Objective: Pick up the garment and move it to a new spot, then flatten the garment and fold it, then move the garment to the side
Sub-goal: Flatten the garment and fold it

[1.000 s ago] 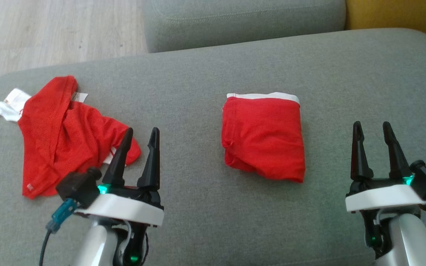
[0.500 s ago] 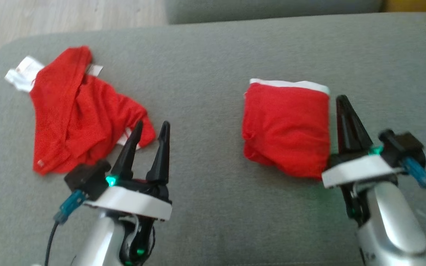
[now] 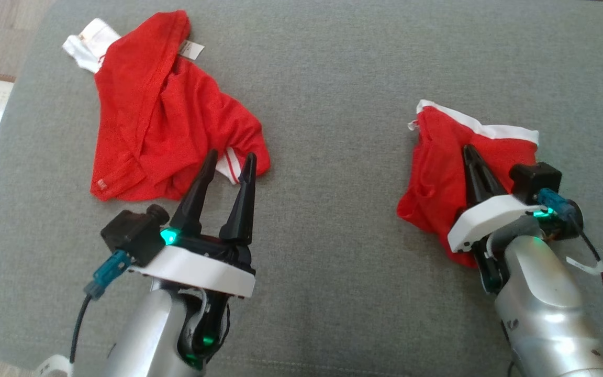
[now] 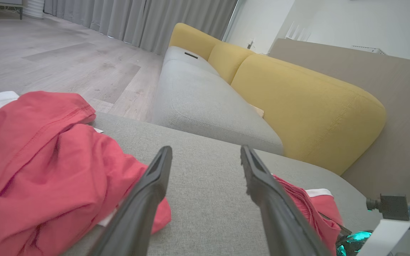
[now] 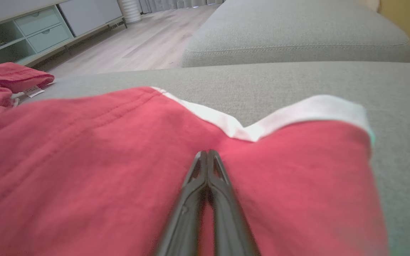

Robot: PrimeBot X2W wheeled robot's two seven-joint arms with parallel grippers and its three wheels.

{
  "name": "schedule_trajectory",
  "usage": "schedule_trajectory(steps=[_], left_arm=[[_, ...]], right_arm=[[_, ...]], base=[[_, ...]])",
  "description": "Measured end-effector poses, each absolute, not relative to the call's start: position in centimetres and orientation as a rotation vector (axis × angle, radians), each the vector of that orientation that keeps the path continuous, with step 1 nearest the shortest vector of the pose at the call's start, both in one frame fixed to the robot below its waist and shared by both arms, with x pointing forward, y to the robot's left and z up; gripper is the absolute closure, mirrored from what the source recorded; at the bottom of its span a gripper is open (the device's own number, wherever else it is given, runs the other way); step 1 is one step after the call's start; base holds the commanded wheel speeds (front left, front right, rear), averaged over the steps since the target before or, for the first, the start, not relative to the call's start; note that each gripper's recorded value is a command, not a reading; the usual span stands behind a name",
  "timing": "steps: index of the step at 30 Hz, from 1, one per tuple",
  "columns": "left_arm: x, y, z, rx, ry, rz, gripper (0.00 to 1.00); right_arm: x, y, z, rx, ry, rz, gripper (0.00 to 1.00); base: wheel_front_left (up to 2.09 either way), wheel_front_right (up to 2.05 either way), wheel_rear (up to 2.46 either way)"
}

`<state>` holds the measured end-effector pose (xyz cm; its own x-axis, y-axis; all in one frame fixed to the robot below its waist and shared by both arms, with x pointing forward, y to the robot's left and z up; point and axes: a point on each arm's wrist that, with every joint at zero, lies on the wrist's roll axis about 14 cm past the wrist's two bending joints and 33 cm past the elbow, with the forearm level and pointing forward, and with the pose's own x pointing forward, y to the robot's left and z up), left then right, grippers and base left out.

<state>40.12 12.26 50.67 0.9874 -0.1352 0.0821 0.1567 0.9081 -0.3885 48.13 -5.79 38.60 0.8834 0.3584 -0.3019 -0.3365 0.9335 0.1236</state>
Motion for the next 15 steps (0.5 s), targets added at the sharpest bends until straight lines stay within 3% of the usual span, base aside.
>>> schedule_trajectory(steps=[8,15], left_arm=[[40.0,12.3,51.0,-0.403,-0.062,-0.148,0.0],[40.1,11.9,51.1,-0.413,-0.063,-0.159,0.0]], right_arm=[[47.7,-1.4,42.0,0.097,0.232,0.505,1.0],[44.4,0.3,38.6,0.029,0.359,0.602,1.0]], base=[[0.0,0.0,0.0],[0.0,0.0,0.0]])
